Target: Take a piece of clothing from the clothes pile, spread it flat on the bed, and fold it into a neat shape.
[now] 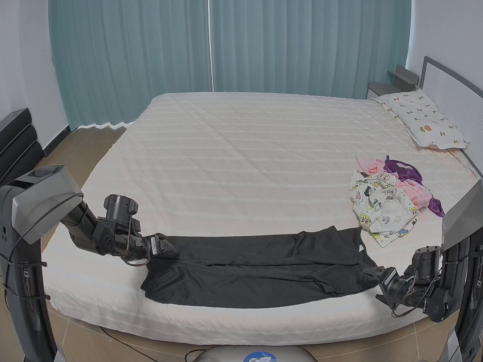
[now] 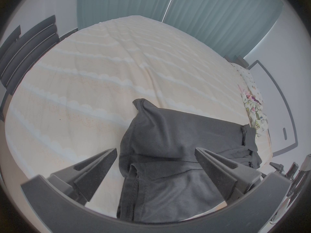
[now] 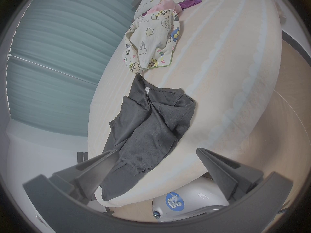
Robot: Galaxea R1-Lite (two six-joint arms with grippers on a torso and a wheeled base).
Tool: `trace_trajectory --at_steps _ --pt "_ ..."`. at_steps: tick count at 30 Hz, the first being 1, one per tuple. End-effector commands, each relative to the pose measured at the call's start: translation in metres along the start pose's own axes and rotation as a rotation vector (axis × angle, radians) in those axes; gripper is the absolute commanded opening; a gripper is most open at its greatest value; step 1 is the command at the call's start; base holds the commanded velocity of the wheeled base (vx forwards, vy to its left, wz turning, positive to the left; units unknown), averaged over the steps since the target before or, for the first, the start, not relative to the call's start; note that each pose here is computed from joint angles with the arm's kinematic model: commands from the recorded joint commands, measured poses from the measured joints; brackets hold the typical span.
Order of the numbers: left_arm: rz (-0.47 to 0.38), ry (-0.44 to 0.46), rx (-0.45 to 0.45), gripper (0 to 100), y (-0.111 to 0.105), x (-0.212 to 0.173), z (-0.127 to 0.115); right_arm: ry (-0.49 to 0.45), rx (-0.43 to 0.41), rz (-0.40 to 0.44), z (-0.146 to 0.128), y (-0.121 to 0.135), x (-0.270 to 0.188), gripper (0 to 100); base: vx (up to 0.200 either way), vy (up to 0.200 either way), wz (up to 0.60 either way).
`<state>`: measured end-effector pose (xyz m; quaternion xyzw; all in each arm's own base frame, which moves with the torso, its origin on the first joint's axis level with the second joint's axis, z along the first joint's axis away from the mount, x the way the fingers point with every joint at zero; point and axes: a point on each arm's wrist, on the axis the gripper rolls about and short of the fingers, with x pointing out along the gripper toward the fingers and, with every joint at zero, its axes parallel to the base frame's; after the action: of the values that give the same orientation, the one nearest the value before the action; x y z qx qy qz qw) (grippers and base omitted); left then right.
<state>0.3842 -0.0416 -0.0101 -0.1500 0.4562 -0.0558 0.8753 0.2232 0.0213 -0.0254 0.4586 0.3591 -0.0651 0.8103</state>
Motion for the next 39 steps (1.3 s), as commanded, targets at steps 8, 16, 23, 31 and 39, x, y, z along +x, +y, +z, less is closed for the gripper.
trace_trajectory --at_steps 8,16,23,31,39 --pt "0.008 0.055 0.013 100 0.000 0.031 -0.013 -0.003 -0.007 0.009 -0.001 0.001 0.000 100 0.000 0.000 0.00" --pt "0.006 0.057 0.013 0 -0.002 0.032 -0.014 -0.002 -0.009 0.009 -0.001 0.001 0.000 100 0.000 0.000 0.00" --pt "0.015 0.070 0.014 0 -0.001 0.031 -0.018 -0.002 -0.010 0.006 -0.002 0.001 0.001 100 0.000 0.000 0.00" --pt "0.074 0.046 0.013 0 0.001 0.026 -0.017 0.011 -0.007 -0.007 -0.004 -0.001 -0.002 100 0.000 0.000 0.00" --pt "0.086 -0.004 0.001 0 0.005 0.002 -0.004 0.009 -0.006 -0.006 -0.004 -0.001 -0.003 100 0.000 0.000 0.00"
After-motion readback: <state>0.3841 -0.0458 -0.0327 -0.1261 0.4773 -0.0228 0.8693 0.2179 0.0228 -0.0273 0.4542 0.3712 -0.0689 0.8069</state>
